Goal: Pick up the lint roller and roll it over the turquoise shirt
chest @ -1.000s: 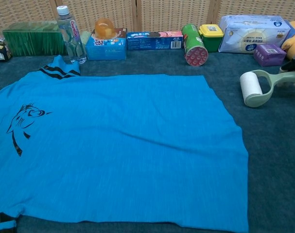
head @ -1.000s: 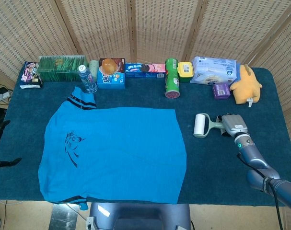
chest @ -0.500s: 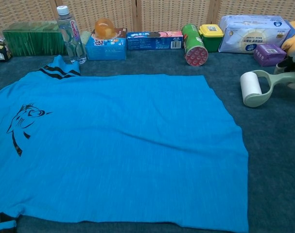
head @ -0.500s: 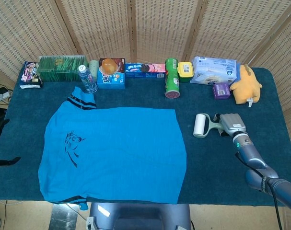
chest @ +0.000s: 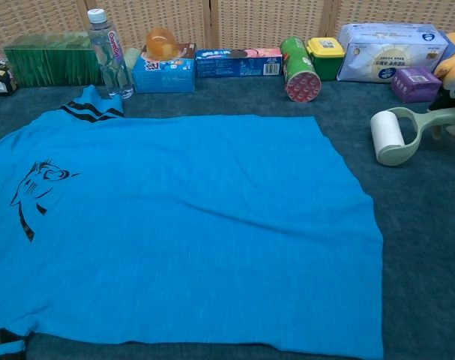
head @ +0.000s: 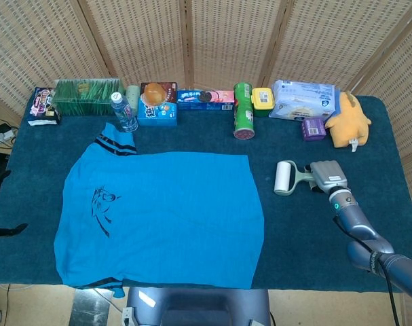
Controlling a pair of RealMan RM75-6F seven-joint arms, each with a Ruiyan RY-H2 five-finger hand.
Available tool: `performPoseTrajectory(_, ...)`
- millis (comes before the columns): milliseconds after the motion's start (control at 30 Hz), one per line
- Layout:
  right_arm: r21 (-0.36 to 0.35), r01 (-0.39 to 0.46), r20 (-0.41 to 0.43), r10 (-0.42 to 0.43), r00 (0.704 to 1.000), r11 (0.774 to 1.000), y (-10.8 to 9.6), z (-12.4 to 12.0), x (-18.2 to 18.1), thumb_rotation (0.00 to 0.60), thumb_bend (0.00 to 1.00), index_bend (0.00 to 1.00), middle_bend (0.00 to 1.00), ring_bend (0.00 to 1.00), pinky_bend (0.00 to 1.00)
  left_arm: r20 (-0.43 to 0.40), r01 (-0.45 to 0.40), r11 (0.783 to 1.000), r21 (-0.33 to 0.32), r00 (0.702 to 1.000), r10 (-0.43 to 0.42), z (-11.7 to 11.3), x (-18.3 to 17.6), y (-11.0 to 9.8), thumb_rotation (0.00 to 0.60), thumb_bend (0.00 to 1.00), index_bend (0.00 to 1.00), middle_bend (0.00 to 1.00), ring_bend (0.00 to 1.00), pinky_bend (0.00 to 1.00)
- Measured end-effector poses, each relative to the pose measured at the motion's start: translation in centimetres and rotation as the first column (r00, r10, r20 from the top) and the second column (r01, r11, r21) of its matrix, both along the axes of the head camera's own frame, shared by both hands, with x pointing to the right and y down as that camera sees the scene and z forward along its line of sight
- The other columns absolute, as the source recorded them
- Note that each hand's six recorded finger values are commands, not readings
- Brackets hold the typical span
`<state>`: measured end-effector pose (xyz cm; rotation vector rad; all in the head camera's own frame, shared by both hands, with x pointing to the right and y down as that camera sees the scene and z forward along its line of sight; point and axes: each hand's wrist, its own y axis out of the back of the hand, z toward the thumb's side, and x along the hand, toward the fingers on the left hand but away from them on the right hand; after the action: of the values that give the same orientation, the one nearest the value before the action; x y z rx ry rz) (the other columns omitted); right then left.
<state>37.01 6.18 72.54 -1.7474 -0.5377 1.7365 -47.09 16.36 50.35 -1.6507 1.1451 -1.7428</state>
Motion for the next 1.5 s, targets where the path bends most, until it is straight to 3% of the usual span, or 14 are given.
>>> performPoseTrajectory(200, -0.011, 0.018, -0.009, -0.018, 1.0, 1.0, 0.0, 0.1, -0.2, 0.6, 0.68, 0.48, 0.68, 0.56, 0.86, 0.002, 0.001, 1.0, 0.004, 1.0, -0.001, -0.1, -0.1, 0.0, 0.6, 0.08, 0.0, 0.0, 0.0, 0.02)
performPoseTrajectory(333, -0.012, 0.031, -0.003, -0.031, 1.0, 0.999, -0.1, 0.0, -0.5, 0.6, 0.52, 0.48, 0.69, 0.57, 0.87, 0.004, 0.003, 1.0, 0.007, 1.0, -0.003, -0.3, -0.2, 0.0, 0.6, 0.08, 0.0, 0.0, 0.0, 0.02)
performPoseTrajectory(500, -0.013, 0.061, -0.009, -0.061, 0.998, 0.998, -0.5, -0.2, -0.8, 0.6, 0.25, 0.47, 0.67, 0.58, 0.87, 0.003, 0.003, 1.0, 0.007, 1.0, -0.003, -0.2, -0.2, 0.0, 0.6, 0.08, 0.0, 0.0, 0.0, 0.02)
performPoseTrajectory(567, -0.009, 0.075, -0.012, -0.075, 0.997, 0.997, -0.8, -0.4, -0.9, 0.6, 0.21, 0.46, 0.67, 0.58, 0.87, 0.002, 0.003, 1.0, 0.006, 1.0, -0.003, -0.2, -0.1, 0.0, 0.6, 0.08, 0.0, 0.0, 0.0, 0.02)
performPoseTrajectory(767, 0.011, 0.094, -0.027, -0.094, 0.995, 0.996, -1.3, -0.7, -0.8, 0.6, 0.18, 0.47, 0.68, 0.59, 0.87, -0.001, 0.004, 1.0, 0.005, 1.0, -0.004, -0.1, -0.1, -0.1, 0.6, 0.08, 0.0, 0.0, 0.0, 0.02)
performPoseTrajectory(1000, 0.043, 0.108, -0.034, -0.107, 0.994, 0.993, -1.5, -0.8, -0.9, 0.6, 0.18, 0.61, 0.78, 0.69, 0.91, -0.001, 0.006, 1.0, 0.006, 1.0, -0.006, -0.1, -0.2, -0.1, 0.6, 0.08, 0.0, 0.0, 0.0, 0.02)
performPoseTrajectory(1233, 0.048, 0.117, -0.024, -0.116, 0.993, 0.992, -1.5, -0.7, -1.2, 0.6, 0.18, 0.74, 0.8, 0.71, 0.92, -0.004, 0.003, 1.0, 0.004, 1.0, -0.003, -0.1, -0.1, -0.2, 0.6, 0.08, 0.0, 0.0, 0.0, 0.02)
performPoseTrajectory(1500, 0.047, 0.115, -0.015, -0.114, 0.993, 0.992, -1.4, -0.7, -1.2, 0.6, 0.18, 0.81, 0.82, 0.73, 0.98, -0.004, 0.001, 1.0, 0.003, 1.0, -0.001, 0.0, -0.1, -0.3, 0.6, 0.08, 0.0, 0.0, 0.0, 0.02)
